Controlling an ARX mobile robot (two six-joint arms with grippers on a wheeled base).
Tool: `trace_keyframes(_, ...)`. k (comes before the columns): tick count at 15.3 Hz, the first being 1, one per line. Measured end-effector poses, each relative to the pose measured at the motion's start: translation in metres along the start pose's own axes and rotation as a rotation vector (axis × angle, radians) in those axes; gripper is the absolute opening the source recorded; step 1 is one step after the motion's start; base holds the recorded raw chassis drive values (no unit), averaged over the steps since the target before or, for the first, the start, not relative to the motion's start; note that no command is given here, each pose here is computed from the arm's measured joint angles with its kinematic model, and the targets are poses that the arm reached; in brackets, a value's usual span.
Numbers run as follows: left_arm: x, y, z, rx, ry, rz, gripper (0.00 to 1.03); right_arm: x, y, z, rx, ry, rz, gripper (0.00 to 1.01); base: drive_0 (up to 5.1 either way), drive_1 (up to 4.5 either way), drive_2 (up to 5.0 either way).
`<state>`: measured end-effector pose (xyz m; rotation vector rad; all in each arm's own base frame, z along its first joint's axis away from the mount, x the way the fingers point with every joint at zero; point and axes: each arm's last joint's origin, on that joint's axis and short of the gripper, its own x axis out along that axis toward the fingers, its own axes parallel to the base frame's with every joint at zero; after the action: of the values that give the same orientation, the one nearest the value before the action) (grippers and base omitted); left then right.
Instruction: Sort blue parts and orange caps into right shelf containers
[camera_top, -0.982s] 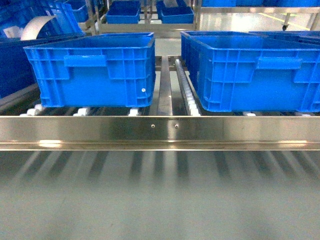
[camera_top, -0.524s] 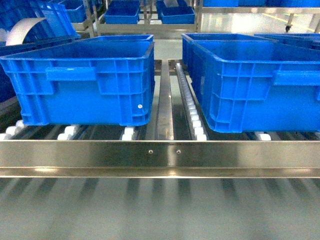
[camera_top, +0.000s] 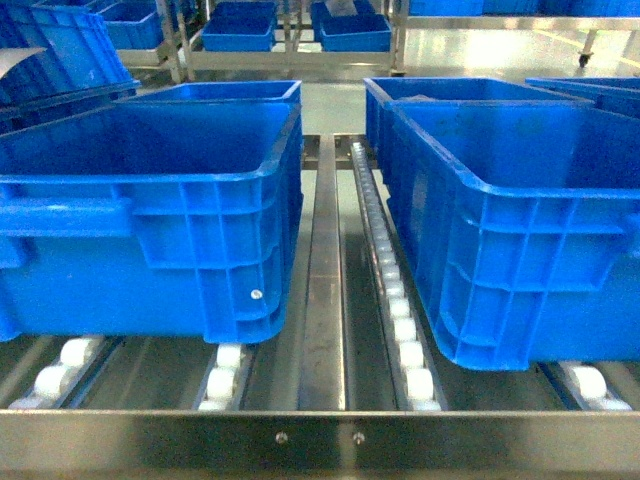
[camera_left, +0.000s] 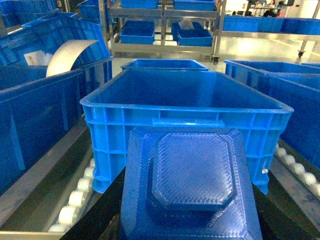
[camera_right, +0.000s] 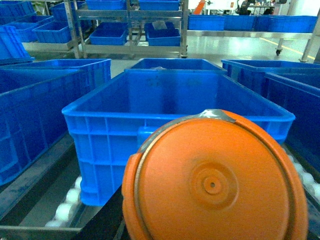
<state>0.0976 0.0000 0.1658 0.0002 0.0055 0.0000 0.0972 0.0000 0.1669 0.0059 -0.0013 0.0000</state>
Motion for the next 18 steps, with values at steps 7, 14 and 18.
trace_keyframes(7,0.0000,0.0000,0.0000,0.000,0.000,0.000,0.41,0.0000,0.0000,0.0000,0.000,0.000,0.000,0.43,0.0,1.21,-1.2)
trace_keyframes(14,0.0000,0.0000,0.0000,0.000,0.000,0.000,0.41,0.0000,0.0000,0.0001,0.000,-0.001,0.000,0.43,0.0,0.00,0.0)
trace_keyframes(18,0.0000,0.0000,0.0000,0.000,0.000,0.000,0.41,0.0000,0.0000,0.0001,0.000,-0.001,0.000,0.43,0.0,0.00,0.0)
